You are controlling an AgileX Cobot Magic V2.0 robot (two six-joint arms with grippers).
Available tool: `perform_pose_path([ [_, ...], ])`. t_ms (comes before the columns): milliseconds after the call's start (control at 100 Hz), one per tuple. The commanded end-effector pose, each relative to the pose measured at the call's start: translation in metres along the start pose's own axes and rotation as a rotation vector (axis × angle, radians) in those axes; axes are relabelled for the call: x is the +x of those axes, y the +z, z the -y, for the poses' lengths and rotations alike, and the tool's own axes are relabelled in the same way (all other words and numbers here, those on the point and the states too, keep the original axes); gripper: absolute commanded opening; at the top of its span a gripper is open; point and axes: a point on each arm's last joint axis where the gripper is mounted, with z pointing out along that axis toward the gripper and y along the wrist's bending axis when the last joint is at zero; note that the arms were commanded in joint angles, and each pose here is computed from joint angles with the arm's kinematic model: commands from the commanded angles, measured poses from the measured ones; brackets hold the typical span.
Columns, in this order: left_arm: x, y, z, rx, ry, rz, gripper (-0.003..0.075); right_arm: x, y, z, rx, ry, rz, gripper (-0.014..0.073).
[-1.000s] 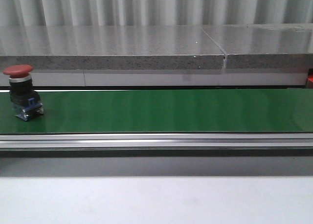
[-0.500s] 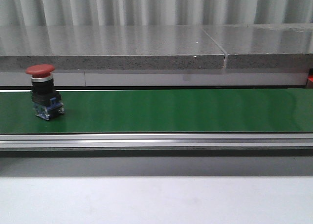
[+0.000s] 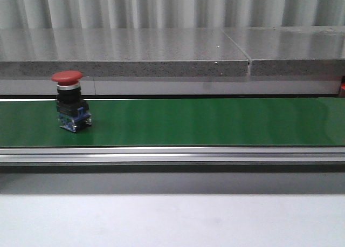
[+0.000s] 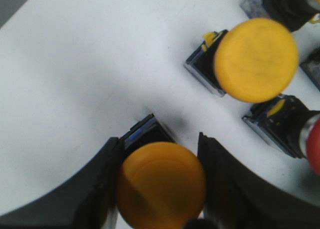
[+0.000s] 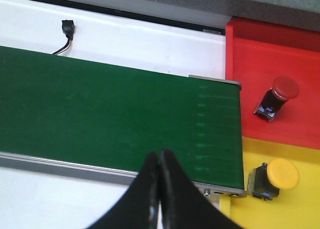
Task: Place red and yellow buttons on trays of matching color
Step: 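Move the left gripper to a yellow push-button and grasp it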
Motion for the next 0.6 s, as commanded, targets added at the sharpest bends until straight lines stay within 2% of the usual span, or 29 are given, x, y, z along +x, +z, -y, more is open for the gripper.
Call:
perform_pose_path([
  [0, -0.007, -0.043, 0.006, 0.036, 0.010, 0.137, -0.0019, -0.012, -0.005, 0.002, 0.020, -0.010, 0.085, -0.0067],
  [150, 0.000, -0.084, 0.012, 0.064, 0.059, 0.242, -0.0019, -0.012, -0.005, 0.002, 0.020, -0.010, 0.085, -0.0067],
  [240, 0.009, -0.107, 0.024, 0.104, 0.106, 0.299, -0.0020, -0.012, -0.005, 0.002, 0.020, -0.010, 0.085, -0.0067],
  [370, 0.024, -0.129, 0.055, 0.168, 0.269, 0.328, -0.0020, -0.012, -0.005, 0.002, 0.020, -0.010, 0.085, -0.0067],
  [490, 0.036, -0.136, 0.087, 0.216, 0.434, 0.301, -0.0020, -0.012, -0.005, 0.002, 0.020, -0.010, 0.085, -0.0067],
  [590, 0.042, -0.139, 0.107, 0.244, 0.521, 0.277, -0.0020, -0.012, -0.005, 0.002, 0.020, -0.010, 0.085, -0.0067],
])
